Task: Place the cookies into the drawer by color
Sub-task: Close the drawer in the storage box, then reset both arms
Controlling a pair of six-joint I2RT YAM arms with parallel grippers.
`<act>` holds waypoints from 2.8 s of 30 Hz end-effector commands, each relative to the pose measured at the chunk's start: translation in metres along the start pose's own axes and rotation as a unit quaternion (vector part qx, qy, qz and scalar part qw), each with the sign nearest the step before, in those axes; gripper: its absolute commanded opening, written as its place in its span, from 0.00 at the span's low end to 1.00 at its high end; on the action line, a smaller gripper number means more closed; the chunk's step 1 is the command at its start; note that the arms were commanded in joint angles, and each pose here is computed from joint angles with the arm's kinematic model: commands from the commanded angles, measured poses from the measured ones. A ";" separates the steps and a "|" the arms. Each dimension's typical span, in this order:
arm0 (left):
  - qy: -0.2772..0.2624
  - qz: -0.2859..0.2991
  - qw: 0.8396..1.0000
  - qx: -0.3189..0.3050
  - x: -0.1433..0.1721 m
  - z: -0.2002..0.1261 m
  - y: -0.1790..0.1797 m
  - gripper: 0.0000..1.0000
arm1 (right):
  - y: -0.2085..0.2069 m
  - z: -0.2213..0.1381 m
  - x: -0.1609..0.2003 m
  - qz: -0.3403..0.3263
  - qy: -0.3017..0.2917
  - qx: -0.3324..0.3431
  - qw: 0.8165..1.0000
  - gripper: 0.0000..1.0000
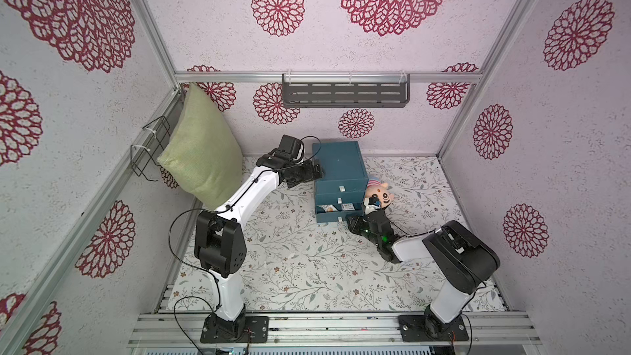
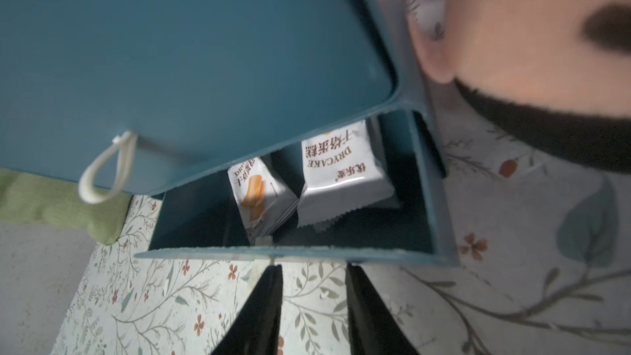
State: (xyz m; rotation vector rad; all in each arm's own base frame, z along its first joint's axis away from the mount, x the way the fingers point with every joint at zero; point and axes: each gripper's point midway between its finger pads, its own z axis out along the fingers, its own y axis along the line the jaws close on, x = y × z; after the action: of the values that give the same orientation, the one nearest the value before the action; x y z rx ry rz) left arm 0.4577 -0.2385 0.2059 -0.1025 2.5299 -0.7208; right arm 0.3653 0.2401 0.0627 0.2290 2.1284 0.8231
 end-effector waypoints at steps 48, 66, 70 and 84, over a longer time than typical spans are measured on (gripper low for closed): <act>-0.190 -0.003 0.978 -0.089 0.077 -0.181 0.058 0.97 | -0.023 -0.197 -0.075 -0.214 -0.133 0.132 0.959 0.99; -0.229 0.024 0.939 -0.254 0.045 -0.111 0.208 0.97 | -0.112 -0.193 -0.146 -0.227 -0.275 0.232 0.905 0.99; -0.243 0.031 0.935 -0.255 0.044 -0.109 0.229 0.97 | -0.145 -0.198 -0.143 -0.195 -0.286 0.254 0.903 0.99; -0.309 0.020 0.911 -0.272 0.034 -0.140 0.284 0.97 | -0.152 -0.187 -0.161 -0.217 -0.339 0.238 0.884 0.99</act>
State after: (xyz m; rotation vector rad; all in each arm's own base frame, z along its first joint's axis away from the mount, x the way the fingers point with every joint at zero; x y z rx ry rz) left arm 0.3770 0.0561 0.1405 -0.4309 2.0988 0.0907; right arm 0.3366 -0.0375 0.1164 0.2726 1.7334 -0.0991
